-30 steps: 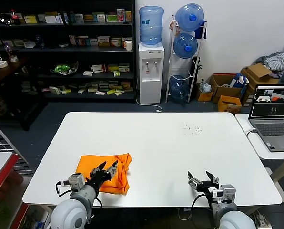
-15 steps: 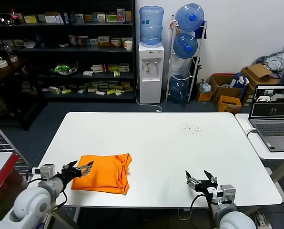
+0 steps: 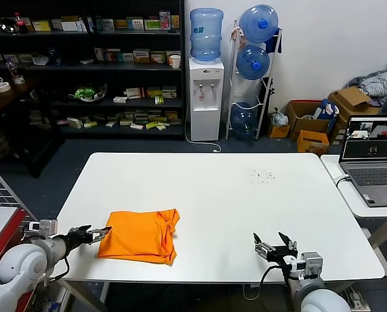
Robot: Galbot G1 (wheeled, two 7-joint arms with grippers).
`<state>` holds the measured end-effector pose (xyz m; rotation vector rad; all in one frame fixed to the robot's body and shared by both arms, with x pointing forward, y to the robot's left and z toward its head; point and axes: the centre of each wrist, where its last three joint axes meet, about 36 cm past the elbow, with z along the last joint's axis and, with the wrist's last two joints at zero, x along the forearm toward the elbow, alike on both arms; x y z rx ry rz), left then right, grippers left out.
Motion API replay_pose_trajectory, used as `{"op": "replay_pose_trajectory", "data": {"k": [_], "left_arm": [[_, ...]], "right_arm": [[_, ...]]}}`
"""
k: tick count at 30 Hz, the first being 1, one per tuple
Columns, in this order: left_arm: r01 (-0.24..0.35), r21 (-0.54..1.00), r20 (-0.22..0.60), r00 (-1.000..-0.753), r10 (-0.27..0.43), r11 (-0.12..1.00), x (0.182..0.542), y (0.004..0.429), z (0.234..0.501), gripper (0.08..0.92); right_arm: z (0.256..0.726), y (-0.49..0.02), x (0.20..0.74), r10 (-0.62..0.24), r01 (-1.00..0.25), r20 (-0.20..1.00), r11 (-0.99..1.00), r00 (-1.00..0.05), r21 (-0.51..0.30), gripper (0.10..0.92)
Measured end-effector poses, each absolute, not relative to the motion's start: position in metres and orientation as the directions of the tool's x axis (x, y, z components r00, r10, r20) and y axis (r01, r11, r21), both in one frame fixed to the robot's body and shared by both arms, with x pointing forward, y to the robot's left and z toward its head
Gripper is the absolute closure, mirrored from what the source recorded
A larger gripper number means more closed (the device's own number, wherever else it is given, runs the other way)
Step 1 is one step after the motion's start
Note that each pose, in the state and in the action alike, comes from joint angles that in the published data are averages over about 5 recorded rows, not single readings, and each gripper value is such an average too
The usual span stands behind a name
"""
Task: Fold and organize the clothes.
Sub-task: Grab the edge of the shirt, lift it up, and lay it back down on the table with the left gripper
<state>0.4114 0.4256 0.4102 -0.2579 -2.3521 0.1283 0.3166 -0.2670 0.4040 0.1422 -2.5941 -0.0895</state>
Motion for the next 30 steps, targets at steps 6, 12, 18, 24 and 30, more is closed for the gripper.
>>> {"op": "replay_pose_trajectory", "data": {"k": [6,12,18,24,30], "left_arm": [[0.151,-0.18,0.697,-0.678,0.234,0.972,0.419,0.429,0.404,0.177],[0.16,-0.181,0.707,-0.665,0.241,0.97,0.427,0.428,0.4,0.182],[0.165,-0.179,0.718,-0.653,0.243,0.97,0.43,0.425,0.397,0.311],[0.167,-0.181,0.726,-0.642,0.247,0.969,0.43,0.425,0.397,0.484],[0.168,-0.194,0.728,-0.636,0.257,0.966,0.428,0.423,0.397,0.658]], "right_arm": [[0.405,-0.269,0.314,-0.113,-0.077,0.513,0.993,-0.851,0.089,0.2],[0.405,-0.271,0.313,-0.108,-0.072,0.515,0.993,-0.851,0.089,0.2],[0.406,-0.272,0.312,-0.107,-0.07,0.515,0.993,-0.851,0.09,0.2],[0.407,-0.272,0.312,-0.107,-0.07,0.514,0.993,-0.851,0.09,0.2],[0.407,-0.272,0.312,-0.106,-0.069,0.514,0.993,-0.851,0.091,0.2]]}}
